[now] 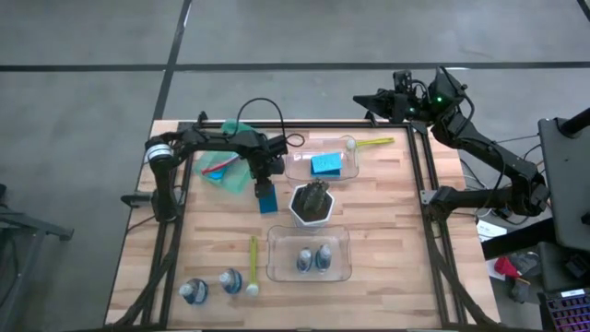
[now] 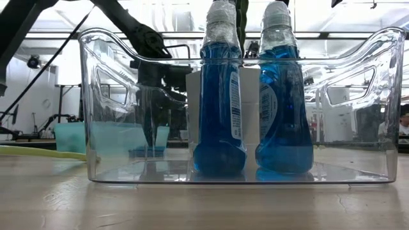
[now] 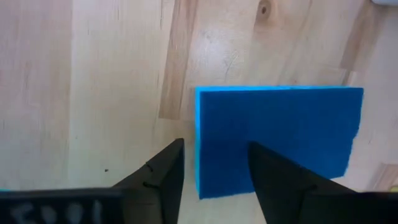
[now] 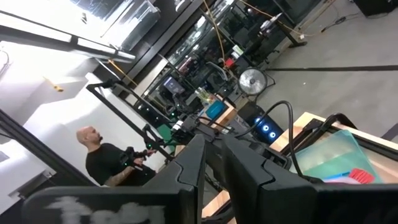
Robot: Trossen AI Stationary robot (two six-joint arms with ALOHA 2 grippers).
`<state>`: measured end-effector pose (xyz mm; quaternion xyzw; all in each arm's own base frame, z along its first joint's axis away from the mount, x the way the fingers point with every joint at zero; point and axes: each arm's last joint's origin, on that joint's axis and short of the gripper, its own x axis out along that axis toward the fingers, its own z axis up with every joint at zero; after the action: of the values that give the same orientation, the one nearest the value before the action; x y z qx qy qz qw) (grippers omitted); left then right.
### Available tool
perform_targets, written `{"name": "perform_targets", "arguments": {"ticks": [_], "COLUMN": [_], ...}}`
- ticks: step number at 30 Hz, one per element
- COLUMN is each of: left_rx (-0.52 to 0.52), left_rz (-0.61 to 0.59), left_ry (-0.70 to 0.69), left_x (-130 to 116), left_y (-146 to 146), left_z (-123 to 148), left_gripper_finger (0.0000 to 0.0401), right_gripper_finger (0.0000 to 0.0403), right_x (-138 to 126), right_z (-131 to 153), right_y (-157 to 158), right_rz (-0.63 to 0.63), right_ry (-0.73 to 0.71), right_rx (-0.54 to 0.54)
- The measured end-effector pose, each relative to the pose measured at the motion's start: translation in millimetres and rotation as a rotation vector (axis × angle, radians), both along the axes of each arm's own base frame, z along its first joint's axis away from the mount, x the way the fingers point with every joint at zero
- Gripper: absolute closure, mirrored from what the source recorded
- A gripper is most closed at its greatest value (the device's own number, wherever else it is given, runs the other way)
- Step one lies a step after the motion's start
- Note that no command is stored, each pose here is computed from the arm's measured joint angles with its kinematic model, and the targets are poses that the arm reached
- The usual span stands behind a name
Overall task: Pick & Place Kitchen Sink Supplies
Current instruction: Put the blue sponge wipe into the top transparent bin
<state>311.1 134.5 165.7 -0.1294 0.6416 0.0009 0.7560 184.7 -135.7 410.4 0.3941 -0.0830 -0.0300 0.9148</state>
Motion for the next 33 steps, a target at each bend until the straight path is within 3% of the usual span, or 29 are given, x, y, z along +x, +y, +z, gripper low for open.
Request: {"name": "perform_targets", "arguments": {"ticks": [3,10,22,33], "left_rx": [0.007,0.007,-0.026,-0.027], "left_rz": [0.0,0.004,-0.024,-0.006], "left_ry": [0.003,0.002,0.013,-0.068], "left_x": [0,0,-4,-14], "left_y": [0,0,-3,-7], "left_z": [0,0,4,36], "left_gripper_finger": [0.0269,0.039,0.0401,0.0401], "right_gripper_finger": [0.0351,0.0351,0.0351,0.0351], "right_x": [0,0,0,0], "right_z": [-1,-1,-2,-2], "right_y": [0,0,0,0], "right_rz": [0.0,-0.001,-0.001,-0.003], "right_ry": [0.007,0.011,0.014,0.015], "right_rx": [0.005,0.002,0.003,-0.008]}}
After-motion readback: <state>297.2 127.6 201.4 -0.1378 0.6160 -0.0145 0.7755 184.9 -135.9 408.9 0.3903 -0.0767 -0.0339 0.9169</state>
